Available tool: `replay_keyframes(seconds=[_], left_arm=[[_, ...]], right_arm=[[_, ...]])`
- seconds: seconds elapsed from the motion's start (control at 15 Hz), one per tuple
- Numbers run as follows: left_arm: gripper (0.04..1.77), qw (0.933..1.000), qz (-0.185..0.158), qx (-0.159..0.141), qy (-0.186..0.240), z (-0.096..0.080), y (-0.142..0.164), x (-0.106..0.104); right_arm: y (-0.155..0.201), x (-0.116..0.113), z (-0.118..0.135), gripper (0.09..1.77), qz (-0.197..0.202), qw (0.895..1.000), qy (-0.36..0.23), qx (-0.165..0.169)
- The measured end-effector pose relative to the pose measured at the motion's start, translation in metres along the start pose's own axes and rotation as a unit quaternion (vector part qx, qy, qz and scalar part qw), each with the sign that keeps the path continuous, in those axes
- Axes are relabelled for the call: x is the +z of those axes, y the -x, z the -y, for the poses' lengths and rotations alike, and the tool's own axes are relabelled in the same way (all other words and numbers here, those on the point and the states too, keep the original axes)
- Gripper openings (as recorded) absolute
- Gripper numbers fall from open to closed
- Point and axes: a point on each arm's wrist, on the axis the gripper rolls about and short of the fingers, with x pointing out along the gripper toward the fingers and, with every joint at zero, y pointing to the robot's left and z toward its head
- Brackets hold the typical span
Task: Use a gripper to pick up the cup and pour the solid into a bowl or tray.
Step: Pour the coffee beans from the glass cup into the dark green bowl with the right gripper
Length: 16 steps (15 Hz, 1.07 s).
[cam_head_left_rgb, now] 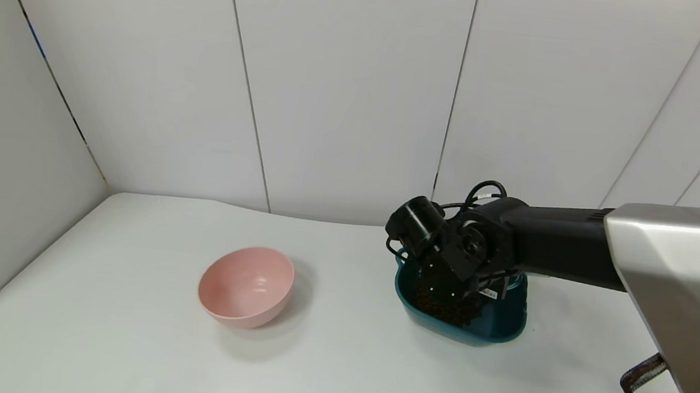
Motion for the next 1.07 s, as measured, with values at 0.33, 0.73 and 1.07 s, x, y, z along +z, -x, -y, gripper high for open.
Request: replay_keyframes(seconds=[0.33,0.73,1.07], left_arm=[[1.72,1.0000,0.000,0.000,0.000,0.0000,0.0000,0.0000],[1.72,1.0000,0.000,0.000,0.000,0.0000,0.0000,0.0000],[1.72,1.0000,0.000,0.000,0.000,0.0000,0.0000,0.0000]], right_arm=[[0.0011,-0.0002,-0.0003,1.34,-0.001,1.000,0.002,-0.002],[0.0032,0.0001,-0.0019,1.34,-0.004,1.000,0.007,-0.012],[0.0037,0.0012,-0.0037,1.34,-0.004,1.000,0.009,-0.012]])
